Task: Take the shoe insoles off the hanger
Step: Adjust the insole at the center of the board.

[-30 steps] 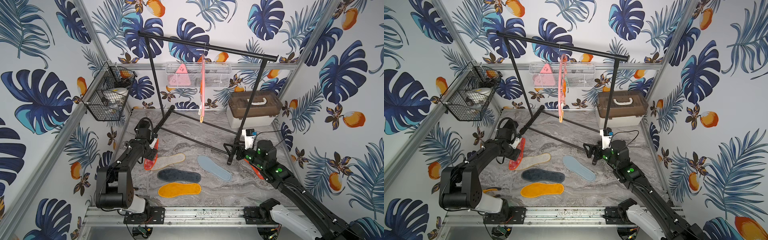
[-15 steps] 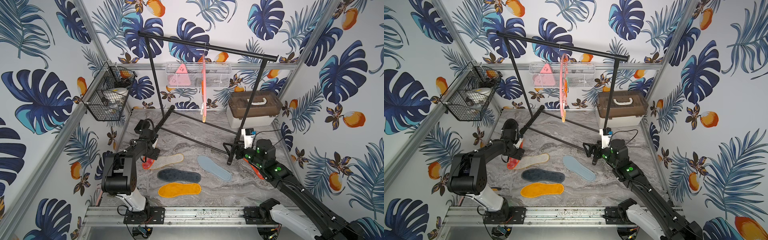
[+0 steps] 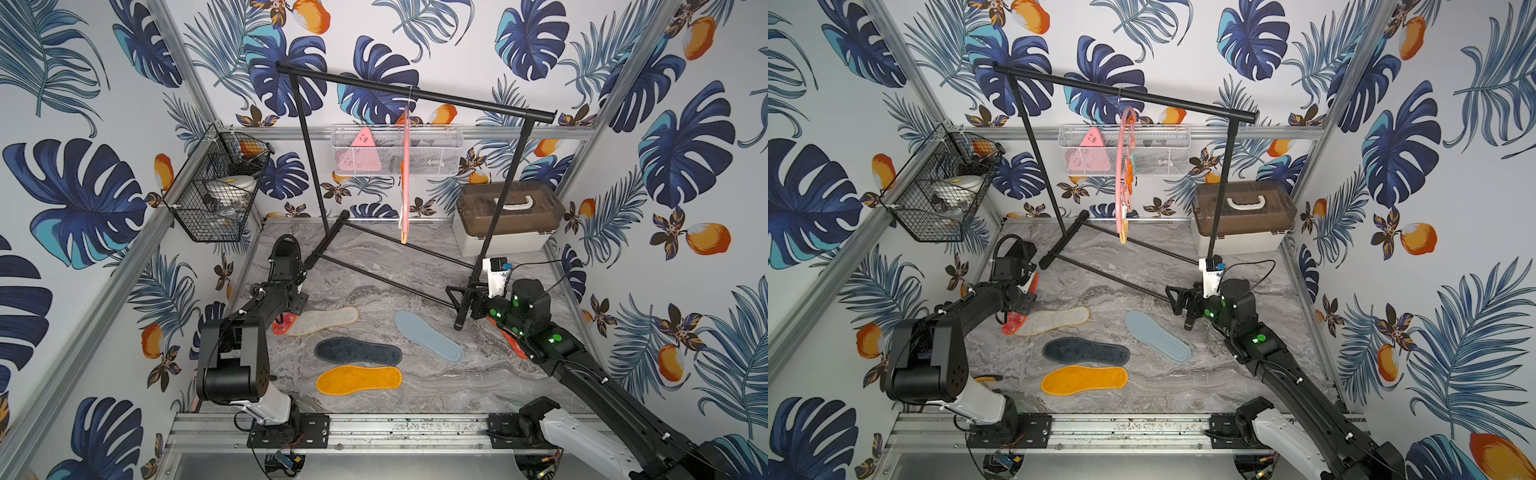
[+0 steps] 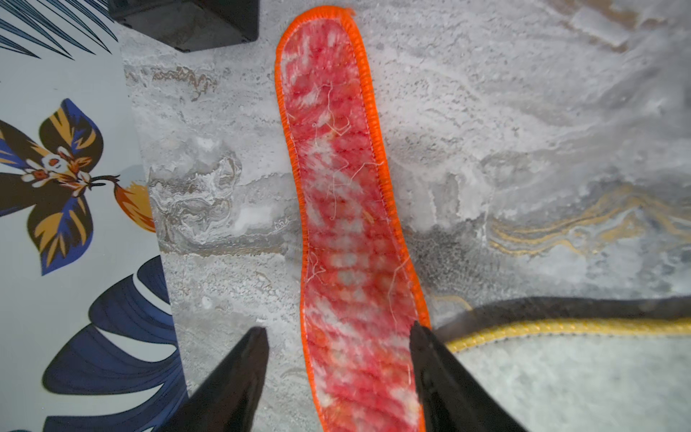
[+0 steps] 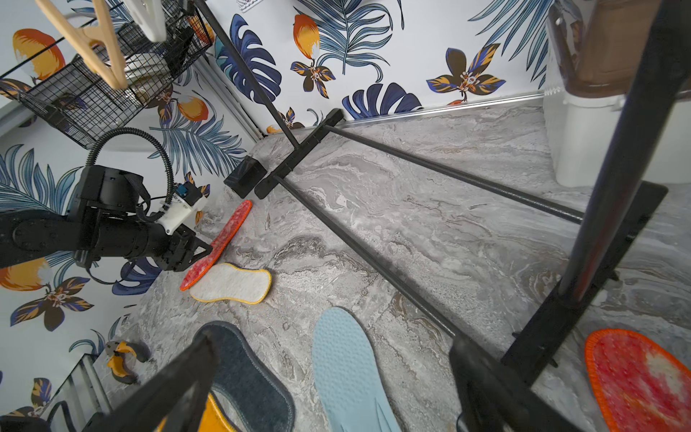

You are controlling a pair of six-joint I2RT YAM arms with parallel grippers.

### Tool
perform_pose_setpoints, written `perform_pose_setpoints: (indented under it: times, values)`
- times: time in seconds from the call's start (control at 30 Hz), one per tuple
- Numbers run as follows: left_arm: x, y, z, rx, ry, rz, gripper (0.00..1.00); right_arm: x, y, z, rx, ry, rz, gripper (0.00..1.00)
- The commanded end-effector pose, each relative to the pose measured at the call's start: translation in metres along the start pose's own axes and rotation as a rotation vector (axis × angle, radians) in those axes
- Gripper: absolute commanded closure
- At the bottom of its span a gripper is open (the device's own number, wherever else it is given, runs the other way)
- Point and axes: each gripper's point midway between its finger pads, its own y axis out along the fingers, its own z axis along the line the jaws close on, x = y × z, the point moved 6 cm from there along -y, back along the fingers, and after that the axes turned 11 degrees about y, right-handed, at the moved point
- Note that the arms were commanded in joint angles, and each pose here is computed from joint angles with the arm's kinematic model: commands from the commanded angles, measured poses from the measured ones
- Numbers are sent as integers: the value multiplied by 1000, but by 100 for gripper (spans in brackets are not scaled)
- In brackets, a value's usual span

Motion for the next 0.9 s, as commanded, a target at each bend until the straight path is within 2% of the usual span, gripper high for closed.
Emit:
perform_pose_setpoints:
  times: [0.0,0.17,0.3,0.43,0.53,0.6,0.73,0.8,0.87]
  values:
    - [-2,8,7,49,40,13,34,-4,6,10,43,-33,73,0]
    - [-12,19,8,27,36,39,35,-25,20,11,-61,-116,175,0]
    - [-19,21,8,12,30,50,34,-45,32,20,-65,-175,241,0]
    - [-24,7,8,-93,-29,17,32,-87,55,46,20,-334,345,0]
    - [-27,0,9,-145,-72,-2,32,-123,71,69,140,-502,416,0]
    - [-29,-2,9,-169,-92,-1,32,-140,82,80,204,-561,443,0]
    - [-34,-1,12,-180,-123,6,32,-156,117,94,235,-588,453,0]
    - [-36,-1,14,-182,-147,8,33,-158,140,97,185,-540,427,0]
    - [-37,-3,14,-207,-176,7,33,-160,162,103,142,-453,430,5]
